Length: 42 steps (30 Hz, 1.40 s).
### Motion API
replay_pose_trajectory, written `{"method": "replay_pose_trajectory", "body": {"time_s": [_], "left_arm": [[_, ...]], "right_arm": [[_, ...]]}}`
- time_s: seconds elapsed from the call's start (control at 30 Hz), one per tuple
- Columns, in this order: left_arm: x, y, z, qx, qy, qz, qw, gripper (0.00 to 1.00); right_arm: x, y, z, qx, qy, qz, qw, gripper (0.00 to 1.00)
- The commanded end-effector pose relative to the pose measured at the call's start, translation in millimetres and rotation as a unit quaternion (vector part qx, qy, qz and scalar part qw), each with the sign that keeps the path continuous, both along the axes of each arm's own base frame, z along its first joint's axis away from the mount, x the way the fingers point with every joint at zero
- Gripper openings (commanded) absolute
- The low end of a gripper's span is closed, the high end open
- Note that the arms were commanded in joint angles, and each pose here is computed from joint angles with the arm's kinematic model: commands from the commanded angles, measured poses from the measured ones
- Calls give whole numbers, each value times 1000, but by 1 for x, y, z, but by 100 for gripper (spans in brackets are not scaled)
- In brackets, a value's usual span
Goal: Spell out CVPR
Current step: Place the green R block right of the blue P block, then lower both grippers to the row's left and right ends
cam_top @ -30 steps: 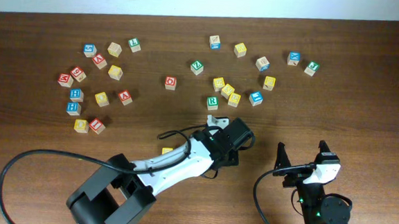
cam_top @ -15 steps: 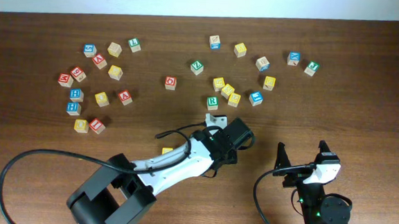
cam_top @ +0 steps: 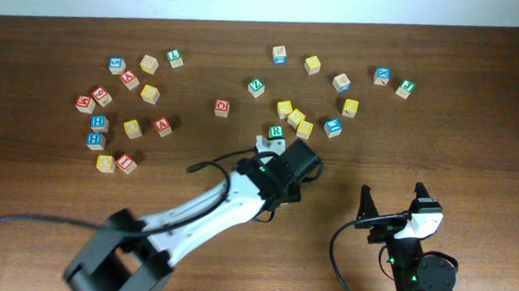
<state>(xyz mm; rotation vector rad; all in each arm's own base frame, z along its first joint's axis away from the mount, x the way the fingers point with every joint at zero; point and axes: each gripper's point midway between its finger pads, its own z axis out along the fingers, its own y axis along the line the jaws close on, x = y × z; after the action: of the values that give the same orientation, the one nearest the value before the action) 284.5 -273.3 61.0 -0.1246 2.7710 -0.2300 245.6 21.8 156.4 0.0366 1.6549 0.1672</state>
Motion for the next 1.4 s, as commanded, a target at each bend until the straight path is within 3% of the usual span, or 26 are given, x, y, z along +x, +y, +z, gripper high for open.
{"method": "replay_pose_trajectory", "body": {"time_s": [0.0, 0.1, 0.13, 0.17, 0.2, 0.23, 0.3, 0.37, 0.4, 0.43, 0.63, 0.7, 0.77, 0.83, 0.9, 1.03, 1.13, 1.17, 1.2, 1.27, 1.37], "left_arm": [[10, -4, 64, -51, -64, -6, 997, 36], [8, 11, 113, -88, -101, -1, 991, 45], [1, 75, 139, -56, -100, 19, 993, 52], [-6, 108, 144, -34, -91, 34, 995, 65], [-16, 135, 147, -19, -75, 60, 995, 92], [-29, 156, 145, -1, -55, 79, 995, 99], [-46, 174, 136, 36, -19, 87, 995, 98], [-51, 179, 127, 59, 4, 88, 994, 77], [-50, 178, 123, 61, 11, 87, 994, 88], [-53, 179, 119, 67, 23, 86, 994, 89], [-65, 161, 98, 41, 91, 66, 993, 86], [-71, 164, 83, 50, 106, 66, 991, 79], [-70, 162, 67, 45, 106, 65, 991, 82], [-72, 162, 65, 44, 110, 64, 991, 82], [-73, 162, 64, 45, 113, 64, 990, 89], [-77, 157, 63, 33, 124, 60, 990, 92], [-82, 154, 62, 23, 137, 56, 989, 95], [-82, 153, 62, 21, 138, 55, 989, 84], [-83, 152, 62, 18, 140, 54, 988, 84], [-83, 153, 62, 19, 141, 55, 988, 98], [-82, 152, 62, 18, 140, 55, 989, 99]], "right_arm": [[0, -3, -3, 3, 3, -8, 1000, 98], [0, -3, -3, 3, 3, -8, 1000, 98], [0, -3, -3, 3, 3, -8, 1000, 98], [0, -3, -3, 3, 3, -8, 1000, 98], [0, -3, -3, 3, 3, -8, 1000, 98], [0, -3, -3, 2, 3, -8, 1000, 98], [0, -3, -3, 3, 3, -8, 1000, 98], [0, -3, -3, 3, 3, -8, 1000, 98], [0, -3, -3, 3, 3, -8, 1000, 98], [0, -3, -3, 3, 3, -8, 1000, 98], [0, -3, -3, 3, 3, -7, 1000, 98], [-2, 12, -1, 7, -1, 37, 999, 98], [-7, 37, 3, 15, -6, 112, 994, 98], [-40, 97, 14, 122, 18, 298, 947, 98], [-47, 105, 19, 216, 55, 320, 921, 99], [-70, 121, 56, 237, 13, 402, 884, 98], [-74, 124, 57, 305, 57, 408, 859, 98], [-75, 124, 63, 307, 47, 412, 856, 98], [-76, 120, 80, 296, 0, 413, 861, 98], [-85, 107, 132, 273, -126, 404, 864, 98], [-106, 96, 196, 185, -236, 375, 877, 98]]}}
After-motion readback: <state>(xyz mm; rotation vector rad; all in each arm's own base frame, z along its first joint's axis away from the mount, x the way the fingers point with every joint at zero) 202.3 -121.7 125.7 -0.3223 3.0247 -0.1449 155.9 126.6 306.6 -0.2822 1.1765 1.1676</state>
